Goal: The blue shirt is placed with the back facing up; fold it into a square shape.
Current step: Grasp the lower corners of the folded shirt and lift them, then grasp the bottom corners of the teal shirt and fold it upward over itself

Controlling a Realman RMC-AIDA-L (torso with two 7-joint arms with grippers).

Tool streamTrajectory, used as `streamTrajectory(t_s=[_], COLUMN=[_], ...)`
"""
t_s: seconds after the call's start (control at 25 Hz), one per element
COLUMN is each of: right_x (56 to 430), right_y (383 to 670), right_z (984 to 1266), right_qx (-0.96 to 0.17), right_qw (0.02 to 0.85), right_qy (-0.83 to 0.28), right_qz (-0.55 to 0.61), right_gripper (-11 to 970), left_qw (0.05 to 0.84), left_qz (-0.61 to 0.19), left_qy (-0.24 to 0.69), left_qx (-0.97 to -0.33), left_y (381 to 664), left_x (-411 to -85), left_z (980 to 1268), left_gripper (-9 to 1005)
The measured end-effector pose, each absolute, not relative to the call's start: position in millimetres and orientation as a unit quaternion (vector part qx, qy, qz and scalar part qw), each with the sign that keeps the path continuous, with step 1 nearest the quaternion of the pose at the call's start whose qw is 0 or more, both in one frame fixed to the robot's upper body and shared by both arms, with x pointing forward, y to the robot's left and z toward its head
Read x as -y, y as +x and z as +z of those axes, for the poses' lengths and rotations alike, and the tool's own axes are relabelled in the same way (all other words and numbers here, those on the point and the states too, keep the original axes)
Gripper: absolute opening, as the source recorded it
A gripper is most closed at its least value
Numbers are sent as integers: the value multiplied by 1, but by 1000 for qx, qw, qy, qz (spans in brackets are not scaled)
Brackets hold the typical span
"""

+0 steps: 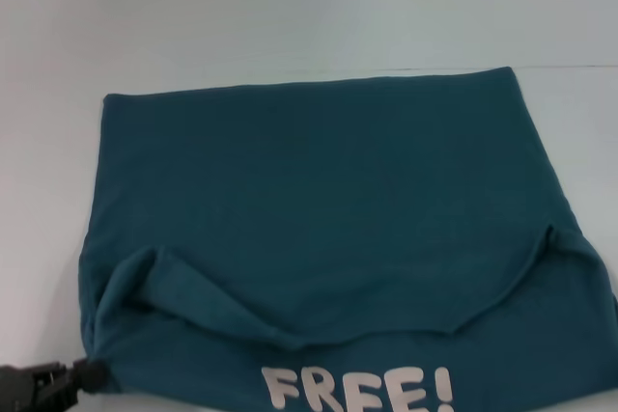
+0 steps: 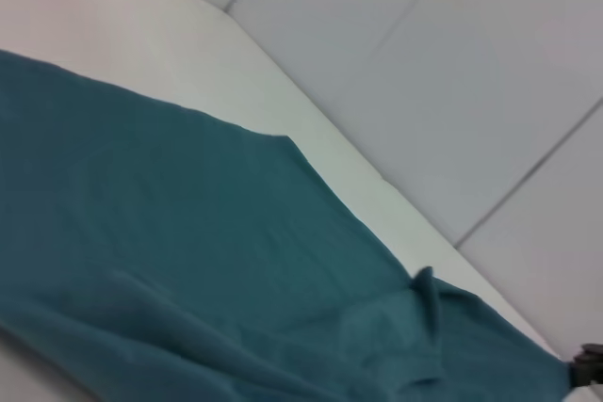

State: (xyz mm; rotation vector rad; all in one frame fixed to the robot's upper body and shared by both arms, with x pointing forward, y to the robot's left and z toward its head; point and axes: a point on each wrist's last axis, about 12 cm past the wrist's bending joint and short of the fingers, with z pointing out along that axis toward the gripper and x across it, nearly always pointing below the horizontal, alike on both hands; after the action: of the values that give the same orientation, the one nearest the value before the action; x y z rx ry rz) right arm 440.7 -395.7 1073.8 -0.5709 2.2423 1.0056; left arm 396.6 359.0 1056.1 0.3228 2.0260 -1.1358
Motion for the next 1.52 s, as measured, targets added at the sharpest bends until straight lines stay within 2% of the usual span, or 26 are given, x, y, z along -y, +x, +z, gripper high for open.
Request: streamTrajectory(t_s=[0.32, 0.68, 0.84, 1.12, 1.52], right_x=[396, 403, 406, 402, 389], right_y=[425, 399, 398, 429, 508], right_z=[1068, 1065, 1067, 1076, 1091], right_qx=[-848, -841, -840, -825, -819], right_qw=[284, 305, 315, 354, 423], right_qy=[-217, -203, -194, -201, -186], right_qz=[390, 399, 398, 393, 341], right_gripper=[21, 22, 23, 24, 25], left_qw=[380, 364, 362, 382, 421], left_qz=[-460, -466, -464, -461, -433], left_qy=[129, 130, 130, 130, 95], left_qx=[-792, -796, -798, -791, -791], left_y=[383, 378, 380, 414, 501], left_x=[-361, -361, -361, -363, -359], left_z=[1059, 1058, 1058, 1067, 1086], left_gripper=[42, 42, 42, 42, 41])
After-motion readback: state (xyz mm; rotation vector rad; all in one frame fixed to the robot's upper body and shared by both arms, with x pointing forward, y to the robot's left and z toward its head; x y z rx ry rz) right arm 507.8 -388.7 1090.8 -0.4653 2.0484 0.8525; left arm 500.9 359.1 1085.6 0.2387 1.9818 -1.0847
